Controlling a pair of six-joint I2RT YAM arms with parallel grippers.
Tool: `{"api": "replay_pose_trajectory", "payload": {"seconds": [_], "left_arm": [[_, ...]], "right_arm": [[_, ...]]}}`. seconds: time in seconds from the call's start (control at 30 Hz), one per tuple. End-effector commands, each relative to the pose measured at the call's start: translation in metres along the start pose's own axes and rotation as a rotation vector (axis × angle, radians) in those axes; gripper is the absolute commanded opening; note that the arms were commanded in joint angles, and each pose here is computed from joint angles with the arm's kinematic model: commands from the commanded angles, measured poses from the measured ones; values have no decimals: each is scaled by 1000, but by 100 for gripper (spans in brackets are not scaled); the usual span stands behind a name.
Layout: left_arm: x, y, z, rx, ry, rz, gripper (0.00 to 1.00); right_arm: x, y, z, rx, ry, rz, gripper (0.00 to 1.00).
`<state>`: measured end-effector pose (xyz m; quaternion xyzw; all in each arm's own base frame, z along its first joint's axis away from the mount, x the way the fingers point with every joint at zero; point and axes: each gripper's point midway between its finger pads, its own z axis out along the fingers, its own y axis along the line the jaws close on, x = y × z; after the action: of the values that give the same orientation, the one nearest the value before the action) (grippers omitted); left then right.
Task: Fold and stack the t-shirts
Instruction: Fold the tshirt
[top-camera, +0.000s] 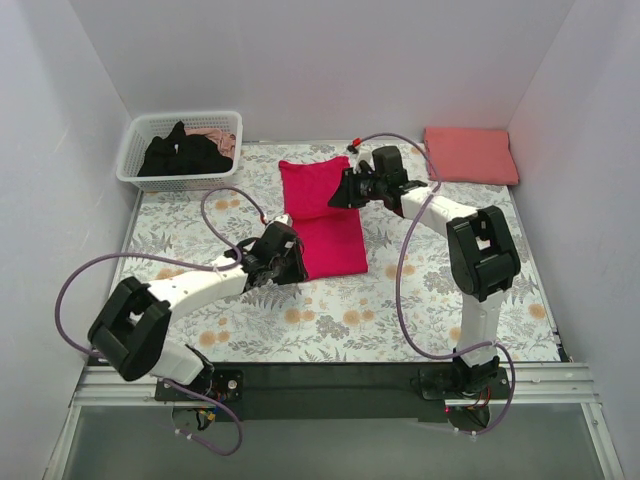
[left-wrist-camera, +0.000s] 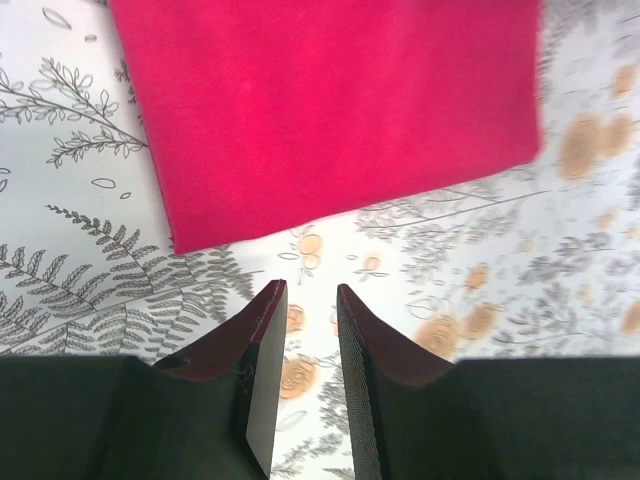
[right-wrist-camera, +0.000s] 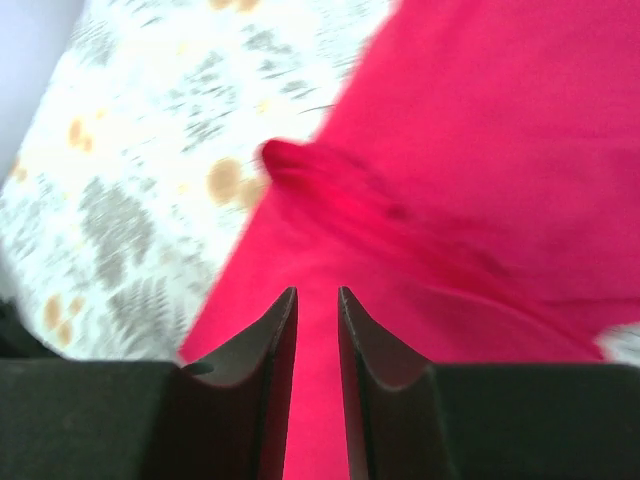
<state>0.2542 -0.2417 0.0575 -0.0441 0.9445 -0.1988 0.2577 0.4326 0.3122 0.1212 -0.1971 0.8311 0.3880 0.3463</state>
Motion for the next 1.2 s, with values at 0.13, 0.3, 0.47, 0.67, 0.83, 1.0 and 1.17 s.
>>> {"api": "replay_pose_trajectory", "payload": {"seconds": [0.13, 0.3, 0.47, 0.67, 0.83, 1.0, 1.17], "left_arm": [[-27, -18, -36, 69, -116, -39, 26], [-33, -12, -51, 55, -157, -54, 27], [-29, 3, -58, 6, -172, -68, 27], [-19, 11, -62, 2, -156, -88, 27], [-11, 17, -57, -8, -138, -98, 28], [-14, 12, -52, 3, -146, -100, 28], [-38, 4, -47, 26, -198, -94, 29]], "right_arm": [[43, 92, 22, -337, 108, -76, 29], [55, 95, 50, -368, 148, -67, 29], [45, 81, 79, -368, 134, -74, 29], [21, 52, 106, -369, 93, -64, 31], [-18, 3, 111, -290, 9, -16, 32], [-56, -9, 81, -264, -58, 19, 34], [-38, 4, 33, -239, -29, 51, 34]]}}
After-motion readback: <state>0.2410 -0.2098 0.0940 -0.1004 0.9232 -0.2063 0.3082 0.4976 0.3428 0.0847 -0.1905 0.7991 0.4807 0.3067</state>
